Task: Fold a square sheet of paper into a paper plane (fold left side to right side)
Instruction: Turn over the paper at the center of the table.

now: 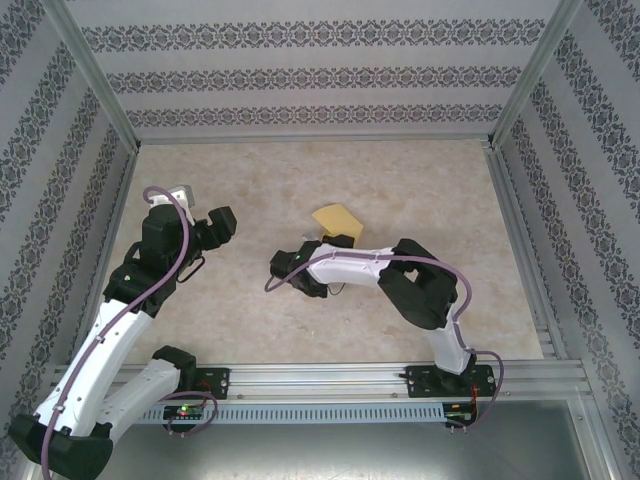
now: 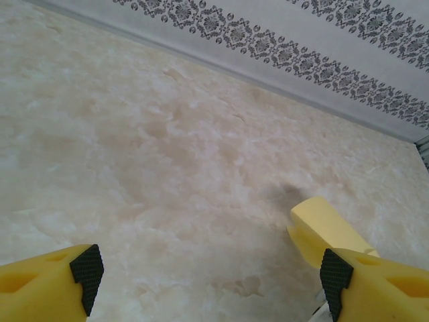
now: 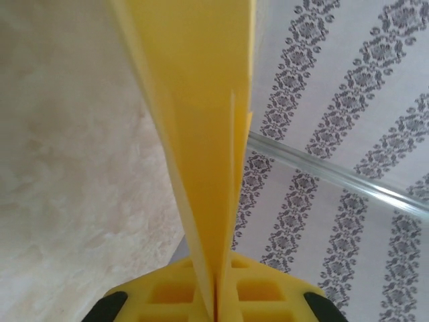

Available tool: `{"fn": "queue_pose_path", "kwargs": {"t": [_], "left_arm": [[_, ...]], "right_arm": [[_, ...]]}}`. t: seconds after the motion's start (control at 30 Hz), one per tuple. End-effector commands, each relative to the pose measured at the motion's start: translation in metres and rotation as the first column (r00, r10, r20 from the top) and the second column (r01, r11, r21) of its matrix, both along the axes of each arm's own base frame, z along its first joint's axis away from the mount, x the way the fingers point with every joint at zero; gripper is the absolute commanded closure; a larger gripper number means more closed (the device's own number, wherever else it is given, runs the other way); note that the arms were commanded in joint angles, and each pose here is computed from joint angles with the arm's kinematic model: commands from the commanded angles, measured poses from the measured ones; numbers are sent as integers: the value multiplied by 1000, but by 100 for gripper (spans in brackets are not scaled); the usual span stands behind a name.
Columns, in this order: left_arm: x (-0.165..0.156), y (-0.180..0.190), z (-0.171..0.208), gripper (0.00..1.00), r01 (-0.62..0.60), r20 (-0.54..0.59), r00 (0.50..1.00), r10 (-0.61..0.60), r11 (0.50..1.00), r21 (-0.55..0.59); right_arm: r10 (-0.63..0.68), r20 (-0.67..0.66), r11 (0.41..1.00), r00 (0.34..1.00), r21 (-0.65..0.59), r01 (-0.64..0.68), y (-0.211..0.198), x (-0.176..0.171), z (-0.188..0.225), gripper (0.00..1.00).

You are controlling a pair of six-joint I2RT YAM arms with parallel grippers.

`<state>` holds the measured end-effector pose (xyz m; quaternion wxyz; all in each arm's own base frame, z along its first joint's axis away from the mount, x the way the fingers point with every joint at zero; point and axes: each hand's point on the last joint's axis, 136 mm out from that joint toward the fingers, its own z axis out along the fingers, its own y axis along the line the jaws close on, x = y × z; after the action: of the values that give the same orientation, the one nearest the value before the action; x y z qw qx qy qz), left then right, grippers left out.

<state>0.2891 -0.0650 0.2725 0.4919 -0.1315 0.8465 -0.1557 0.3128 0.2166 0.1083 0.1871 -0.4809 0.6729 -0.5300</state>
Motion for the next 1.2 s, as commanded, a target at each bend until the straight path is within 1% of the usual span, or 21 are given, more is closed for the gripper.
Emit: {"fn": "queue_pose_path", "kwargs": {"t": [0.0,0.07,0.2,0.27,0.3,0.37,0.4,0.43,0.5,0.53,0.6,0.7,0.8,0.83,0.87,0.93,0.97,1.0,1.03,1.1,1.17], "left_arm": [[-4,6,-6,13,-9,-20,1000,10,999,31],[-3,5,-6,13,-8,-20,1000,9,1000,27],[-1,0,-8,12,12,-30,999,-11,1000,13],[0,-5,-10,12,29,-42,999,-29,1000,-4],[0,-7,-12,12,37,-48,998,-38,999,-15],[1,-13,-18,10,56,-66,996,-59,997,-44],[1,-16,-20,9,65,-75,995,-69,996,-57],[1,-19,-25,8,71,-89,993,-77,995,-73],[2,-27,-32,7,95,-109,988,-107,990,-108],[3,-34,-37,7,117,-118,984,-133,984,-135],[7,-51,-47,7,170,-129,972,-199,963,-207],[13,-77,-65,8,249,-148,941,-305,917,-311],[21,-102,-82,11,304,-163,904,-394,863,-403],[22,-113,-89,12,320,-170,890,-424,844,-429],[24,-124,-95,13,336,-174,876,-451,827,-450],[24,-145,-107,16,359,-192,849,-492,804,-473],[24,-157,-114,17,367,-210,834,-511,796,-481],[23,-168,-120,19,378,-222,820,-528,790,-483],[21,-178,-125,20,386,-238,807,-541,787,-482],[16,-193,-138,20,382,-278,788,-549,791,-477],[11,-203,-151,20,360,-327,775,-541,803,-476]], "right_arm": [[56,-90,995,994,-82,-64,5,-23,-17,83],[66,-171,997,983,-31,-72,10,-41,-30,71],[85,-292,993,953,103,-57,20,-73,-35,47],[119,-381,978,917,202,-43,28,-95,-34,29],[140,-422,967,896,251,-33,32,-105,-34,22],[207,-489,929,848,369,-14,42,-129,-27,6],[232,-513,910,826,415,2,45,-138,-25,3],[265,-530,880,805,474,22,48,-147,-18,2],[307,-523,816,795,574,63,50,-154,-4,2],[321,-521,775,791,625,98,49,-155,3,2],[319,-499,676,806,715,176,45,-148,16,2],[298,-452,485,841,830,274,35,-128,35,2],[279,-412,206,867,908,365,30,-105,52,2],[262,-394,91,881,919,384,27,-94,57,2],[263,-382,-21,886,916,401,26,-86,62,2],[210,-358,-206,910,893,399,16,-67,68,2],[200,-350,-283,915,874,396,12,-59,70,2],[189,-347,-333,919,858,392,9,-53,71,2],[154,-350,-363,924,850,383,2,-47,69,2],[104,-370,-382,923,842,381,-8,-40,61,2],[65,-398,-375,915,840,392,-17,-36,53,2]]}}
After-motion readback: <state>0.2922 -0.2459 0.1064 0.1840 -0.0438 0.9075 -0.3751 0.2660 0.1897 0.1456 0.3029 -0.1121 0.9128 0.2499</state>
